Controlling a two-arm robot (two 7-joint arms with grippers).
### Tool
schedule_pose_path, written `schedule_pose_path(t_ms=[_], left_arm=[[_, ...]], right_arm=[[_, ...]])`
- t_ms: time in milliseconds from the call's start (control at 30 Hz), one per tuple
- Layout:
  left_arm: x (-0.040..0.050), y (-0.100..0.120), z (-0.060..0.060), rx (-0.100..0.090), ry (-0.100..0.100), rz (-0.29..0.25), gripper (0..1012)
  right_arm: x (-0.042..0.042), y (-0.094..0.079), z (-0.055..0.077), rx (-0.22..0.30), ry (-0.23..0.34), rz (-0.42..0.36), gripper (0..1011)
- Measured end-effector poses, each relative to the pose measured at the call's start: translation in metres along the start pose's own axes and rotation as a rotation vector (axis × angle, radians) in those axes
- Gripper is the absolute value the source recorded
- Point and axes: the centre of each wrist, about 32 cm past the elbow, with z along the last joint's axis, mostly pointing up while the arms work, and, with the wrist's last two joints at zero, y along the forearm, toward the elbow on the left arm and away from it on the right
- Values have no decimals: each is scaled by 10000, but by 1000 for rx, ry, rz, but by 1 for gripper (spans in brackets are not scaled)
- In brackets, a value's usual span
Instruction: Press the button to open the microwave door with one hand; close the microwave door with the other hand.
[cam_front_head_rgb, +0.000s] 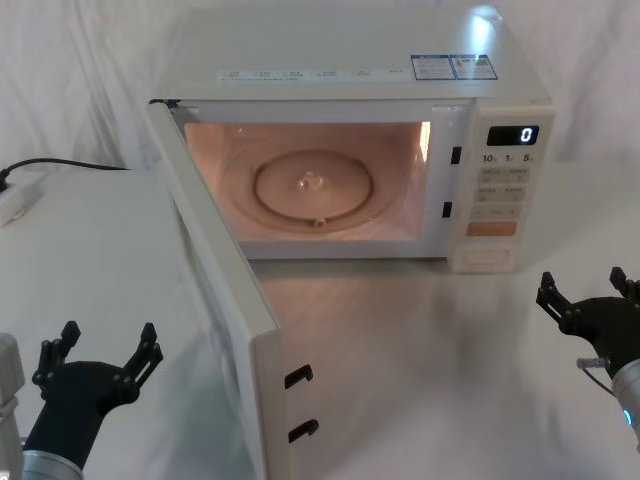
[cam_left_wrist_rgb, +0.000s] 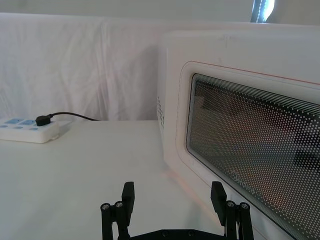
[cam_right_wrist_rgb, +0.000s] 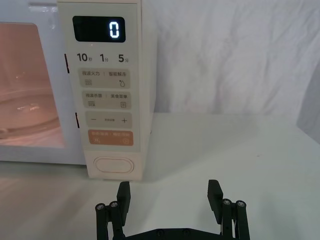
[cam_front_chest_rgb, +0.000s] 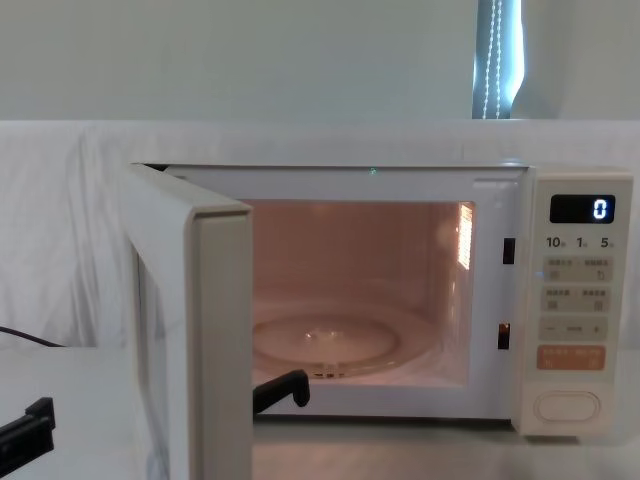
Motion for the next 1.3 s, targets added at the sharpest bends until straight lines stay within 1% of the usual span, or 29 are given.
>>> schedule_pose_path(t_ms=[933,1000,1067,1167,1200,1300], left_arm=[[0,0,0,0,0,0,1001],[-5,-16,11,-2,1,-10,1001],[-10,-36,27,-5,14,-33,1001],[-4,-39,43,-9,41,-60,1001],[7,-31,62,-12,61,-78,1001],[40,2,106,-18,90,-110,1001]], right_arm=[[-1,3,7,1,-3,2,1002],[-1,4,7,1,-3,2,1002],[-2,4,8,1,-3,2,1002],[-1,4,7,1,-3,2,1002],[-2,4,7,1,-3,2,1002],[-1,3,7,1,-3,2,1002]])
